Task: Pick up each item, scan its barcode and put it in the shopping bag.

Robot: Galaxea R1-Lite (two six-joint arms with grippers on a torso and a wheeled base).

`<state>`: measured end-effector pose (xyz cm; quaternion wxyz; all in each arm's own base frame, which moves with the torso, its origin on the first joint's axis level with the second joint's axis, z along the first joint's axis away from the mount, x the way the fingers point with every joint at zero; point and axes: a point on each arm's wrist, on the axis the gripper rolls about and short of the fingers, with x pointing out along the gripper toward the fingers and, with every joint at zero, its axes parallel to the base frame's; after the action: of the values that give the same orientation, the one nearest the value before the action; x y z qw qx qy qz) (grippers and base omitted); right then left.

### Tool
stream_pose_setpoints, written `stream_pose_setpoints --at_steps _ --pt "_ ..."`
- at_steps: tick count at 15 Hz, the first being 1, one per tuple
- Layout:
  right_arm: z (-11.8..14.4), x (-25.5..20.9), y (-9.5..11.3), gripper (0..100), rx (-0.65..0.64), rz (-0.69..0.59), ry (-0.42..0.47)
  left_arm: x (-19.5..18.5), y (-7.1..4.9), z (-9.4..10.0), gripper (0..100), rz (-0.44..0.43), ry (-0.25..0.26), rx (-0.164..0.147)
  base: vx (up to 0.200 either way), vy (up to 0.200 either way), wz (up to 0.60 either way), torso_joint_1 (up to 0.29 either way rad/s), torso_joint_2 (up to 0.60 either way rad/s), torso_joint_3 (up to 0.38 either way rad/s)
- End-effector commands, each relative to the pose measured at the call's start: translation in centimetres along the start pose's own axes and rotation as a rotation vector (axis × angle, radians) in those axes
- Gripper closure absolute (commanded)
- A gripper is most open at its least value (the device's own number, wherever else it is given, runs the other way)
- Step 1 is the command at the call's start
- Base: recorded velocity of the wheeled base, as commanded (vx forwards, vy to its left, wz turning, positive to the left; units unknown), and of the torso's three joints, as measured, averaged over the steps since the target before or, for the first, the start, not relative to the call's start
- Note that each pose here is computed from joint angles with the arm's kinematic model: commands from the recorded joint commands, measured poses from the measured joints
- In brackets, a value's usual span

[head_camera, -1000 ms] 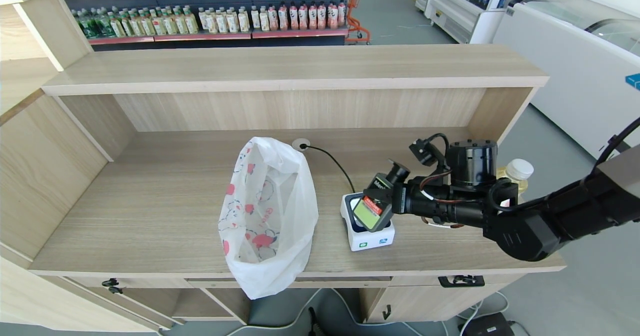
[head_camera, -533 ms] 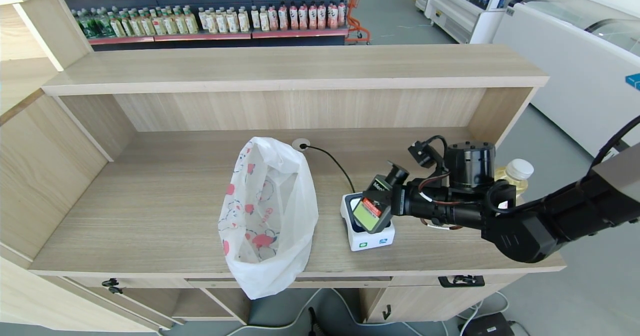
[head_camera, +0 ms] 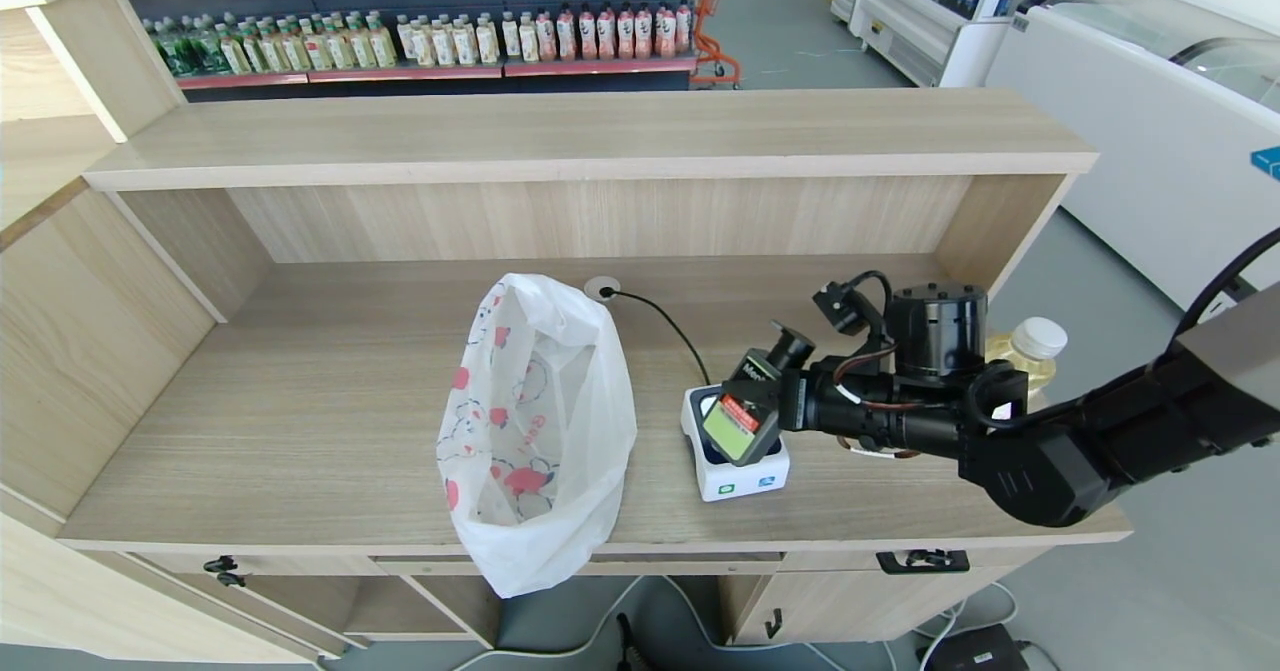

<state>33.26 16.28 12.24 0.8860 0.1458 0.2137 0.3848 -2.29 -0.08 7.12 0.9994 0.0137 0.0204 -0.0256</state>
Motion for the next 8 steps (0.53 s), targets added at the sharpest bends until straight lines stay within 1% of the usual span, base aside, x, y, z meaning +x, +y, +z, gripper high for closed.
stream_pose_setpoints --at_steps 1,4,5,6,8 --pt "0.0 0.2 0.0 100 -0.001 0.002 -0.001 0.0 0.0 0.0 0 0.000 0.000 0.000 0.000 0.000 0.00 0.000 0.00 0.000" --pt "-0.3 0.3 0.2 100 -0.001 0.006 0.007 0.0 0.0 0.0 0 0.000 0.000 0.000 0.000 0.000 0.00 0.000 0.00 0.000" --pt "-0.1 0.3 0.4 100 -0.006 -0.001 -0.004 0.0 0.0 0.0 0 0.000 0.000 0.000 0.000 0.000 0.00 0.000 0.00 0.000" --pt "0.4 0.4 0.5 100 -0.022 -0.013 -0.048 0.0 0.0 0.0 0 0.000 0.000 0.001 0.000 0.000 0.00 0.000 0.00 0.000" --pt "2.3 -0.9 1.3 100 -0.073 -0.064 -0.193 0.0 0.0 0.0 0 0.000 0.000 0.000 0.000 0.000 0.00 0.000 0.00 0.000"
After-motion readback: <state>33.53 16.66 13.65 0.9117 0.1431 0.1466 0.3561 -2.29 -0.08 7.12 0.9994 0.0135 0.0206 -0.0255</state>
